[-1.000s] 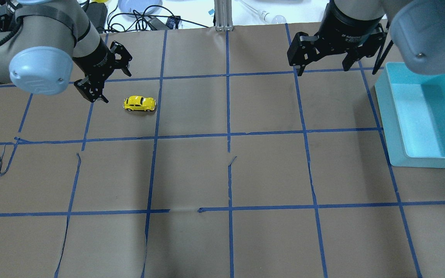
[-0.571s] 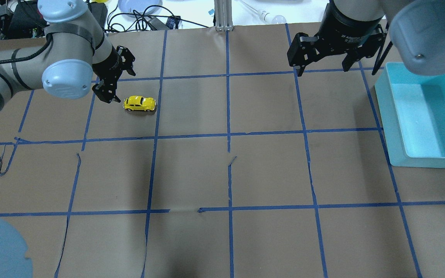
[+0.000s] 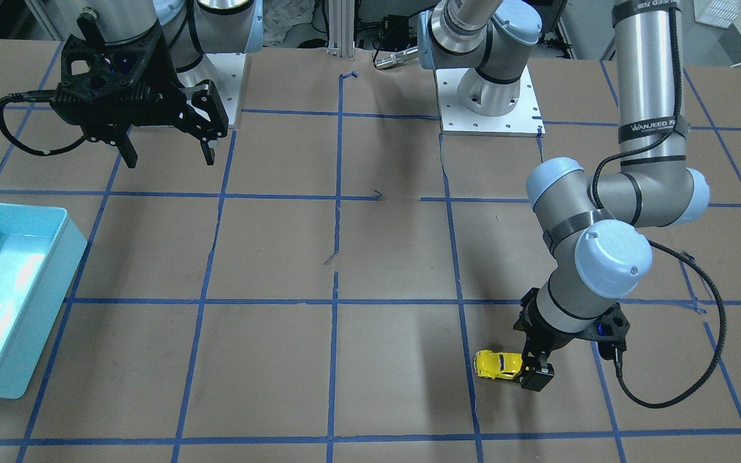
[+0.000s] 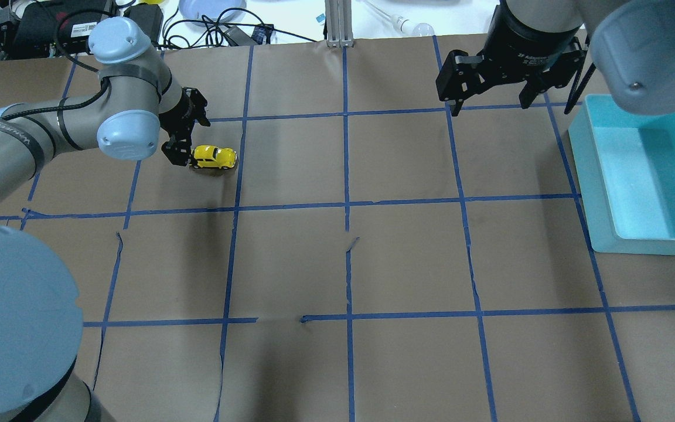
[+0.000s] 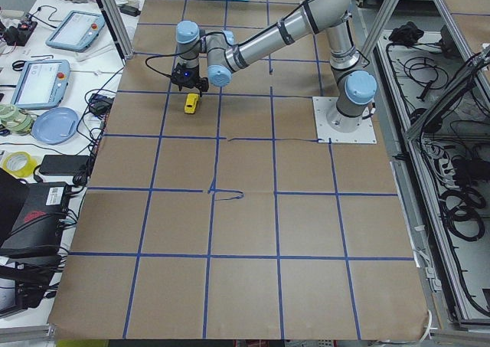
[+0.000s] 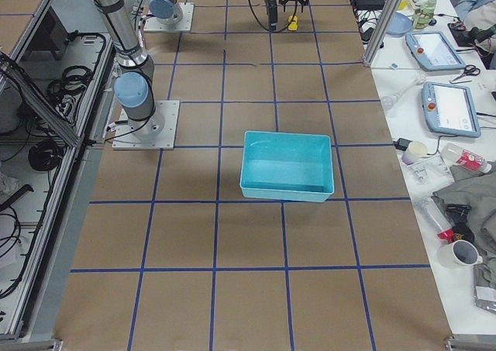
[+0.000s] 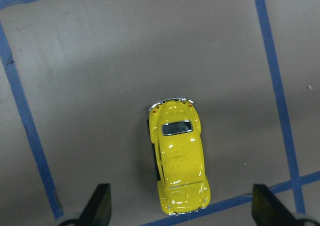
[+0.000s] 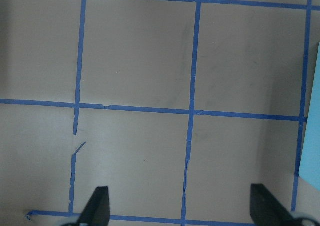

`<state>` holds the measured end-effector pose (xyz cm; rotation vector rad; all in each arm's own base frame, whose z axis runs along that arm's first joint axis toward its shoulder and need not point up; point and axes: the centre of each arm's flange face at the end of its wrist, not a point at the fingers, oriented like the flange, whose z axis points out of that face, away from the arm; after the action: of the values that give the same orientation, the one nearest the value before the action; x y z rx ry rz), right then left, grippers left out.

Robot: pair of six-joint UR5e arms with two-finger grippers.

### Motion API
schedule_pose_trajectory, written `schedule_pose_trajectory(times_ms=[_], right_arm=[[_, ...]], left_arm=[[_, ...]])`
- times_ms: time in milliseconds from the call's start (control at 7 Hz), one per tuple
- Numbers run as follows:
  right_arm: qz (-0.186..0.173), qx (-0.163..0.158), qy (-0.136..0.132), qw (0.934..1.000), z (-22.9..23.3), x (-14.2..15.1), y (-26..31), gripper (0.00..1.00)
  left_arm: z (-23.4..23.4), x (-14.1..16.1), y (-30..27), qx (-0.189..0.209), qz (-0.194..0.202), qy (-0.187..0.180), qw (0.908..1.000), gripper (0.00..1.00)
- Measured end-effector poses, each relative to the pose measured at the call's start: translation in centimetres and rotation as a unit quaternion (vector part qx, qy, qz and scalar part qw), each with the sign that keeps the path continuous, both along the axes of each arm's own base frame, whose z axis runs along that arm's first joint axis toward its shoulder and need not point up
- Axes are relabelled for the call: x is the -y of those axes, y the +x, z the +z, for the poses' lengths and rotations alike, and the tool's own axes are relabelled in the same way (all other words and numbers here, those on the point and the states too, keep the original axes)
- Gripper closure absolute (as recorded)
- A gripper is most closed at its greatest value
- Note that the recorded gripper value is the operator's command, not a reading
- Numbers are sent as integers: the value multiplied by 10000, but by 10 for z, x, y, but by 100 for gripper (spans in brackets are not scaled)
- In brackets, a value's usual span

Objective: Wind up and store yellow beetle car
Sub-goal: 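Move the left gripper down over the yellow beetle car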

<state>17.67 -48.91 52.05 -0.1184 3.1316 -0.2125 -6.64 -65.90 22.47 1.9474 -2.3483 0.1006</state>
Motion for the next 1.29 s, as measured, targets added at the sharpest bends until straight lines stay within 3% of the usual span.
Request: schedule_pose_trajectory(times_ms=[286, 429, 571, 714, 857, 1000, 1143, 1286], right_arm=[[8, 5, 5, 10000, -1, 0, 1, 0], [3, 6, 14, 10000, -2, 1, 0, 0], [-1, 0, 16, 10000, -3, 1, -1, 0], [0, -4, 15, 10000, -3, 1, -1, 0], [1, -5, 14, 10000, -3, 1, -1, 0], [3, -7, 13, 10000, -2, 1, 0, 0], [3, -9, 13, 10000, -2, 1, 0, 0], [3, -9, 13, 10000, -2, 1, 0, 0]], left_arm=[[-21, 4, 1, -64, 113, 70, 9999, 0], [-26, 5, 2, -53, 116, 100, 9999, 8], [-31, 5, 2, -45, 110, 133, 9998, 10], [-36, 5, 3, -43, 129, 168, 9998, 28], [-39, 6, 3, -50, 186, 196, 9996, 64], [-41, 6, 3, -57, 247, 205, 9995, 85], [-39, 8, 3, -63, 270, 182, 9994, 100], [-36, 10, 4, -62, 261, 146, 9995, 100]])
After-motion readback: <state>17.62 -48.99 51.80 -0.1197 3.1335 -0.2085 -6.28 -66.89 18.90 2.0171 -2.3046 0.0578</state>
